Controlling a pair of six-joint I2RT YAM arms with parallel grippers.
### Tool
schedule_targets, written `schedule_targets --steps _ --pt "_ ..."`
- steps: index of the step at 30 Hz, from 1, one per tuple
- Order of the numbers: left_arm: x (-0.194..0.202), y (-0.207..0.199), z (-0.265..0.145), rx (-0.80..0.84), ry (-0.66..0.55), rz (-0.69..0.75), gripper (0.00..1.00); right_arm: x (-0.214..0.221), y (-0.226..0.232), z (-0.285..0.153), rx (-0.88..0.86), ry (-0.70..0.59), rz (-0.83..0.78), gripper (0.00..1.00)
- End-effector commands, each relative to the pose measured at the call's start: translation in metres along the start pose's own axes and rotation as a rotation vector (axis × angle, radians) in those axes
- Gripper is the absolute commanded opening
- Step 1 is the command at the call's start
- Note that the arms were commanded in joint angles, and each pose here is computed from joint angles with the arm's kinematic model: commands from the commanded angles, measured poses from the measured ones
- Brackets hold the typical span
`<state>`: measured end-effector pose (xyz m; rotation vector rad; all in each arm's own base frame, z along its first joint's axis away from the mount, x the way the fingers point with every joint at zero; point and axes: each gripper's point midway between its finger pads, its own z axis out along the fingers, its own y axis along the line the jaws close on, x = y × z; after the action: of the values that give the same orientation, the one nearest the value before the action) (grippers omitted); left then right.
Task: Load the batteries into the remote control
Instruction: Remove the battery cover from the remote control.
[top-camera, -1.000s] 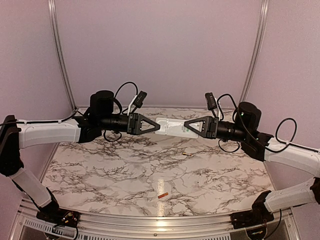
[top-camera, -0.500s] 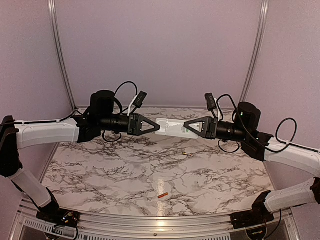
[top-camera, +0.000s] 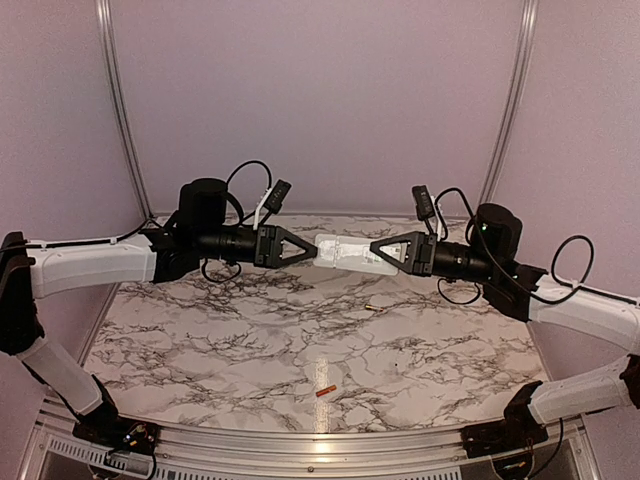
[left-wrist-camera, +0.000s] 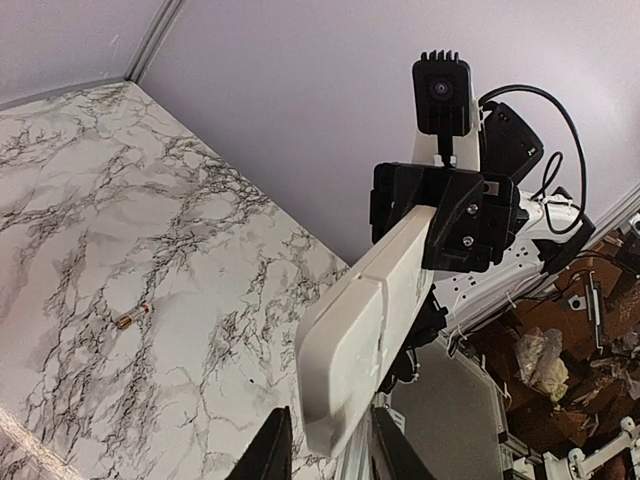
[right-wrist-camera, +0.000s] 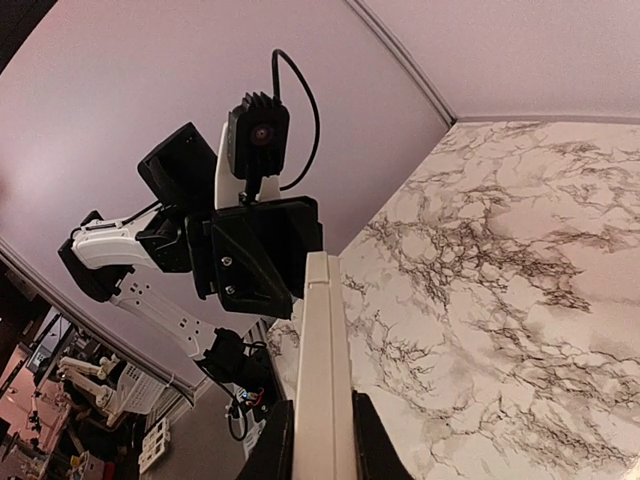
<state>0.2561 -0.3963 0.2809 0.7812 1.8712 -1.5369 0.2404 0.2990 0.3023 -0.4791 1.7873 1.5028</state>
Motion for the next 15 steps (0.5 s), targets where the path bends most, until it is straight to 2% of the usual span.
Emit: schedule_targets --steps 1,3,6,12,15 --pt "-0.0173 -0.0005 -0.0084 -0.024 -0.045 0.022 0.25 -0.0148 -0.0024 -0.0035 0.020 -0.042 -0.001 0.00" --pt "-0.0175 0.0006 -0.0079 -0.028 -0.045 0.018 0.19 -0.0145 -0.0026 -0.0035 0.021 -0.042 0.000 0.00" --pt "-0.0166 0.0012 -0.0071 -0.026 -0.041 0.018 0.17 -0.0139 -0.0028 -0.0033 0.018 -0.041 0.001 0.00" --pt "-0.0168 0.0031 -0.0042 -0.021 -0.037 0.003 0.35 -0.0138 -0.0002 -0.0025 0.000 -0.038 0.002 0.00" --pt "-0.0172 0.0061 -0.0019 -0.025 -0.033 -0.005 0.37 -0.0143 0.0022 -0.0024 -0.010 -0.036 0.001 0.00"
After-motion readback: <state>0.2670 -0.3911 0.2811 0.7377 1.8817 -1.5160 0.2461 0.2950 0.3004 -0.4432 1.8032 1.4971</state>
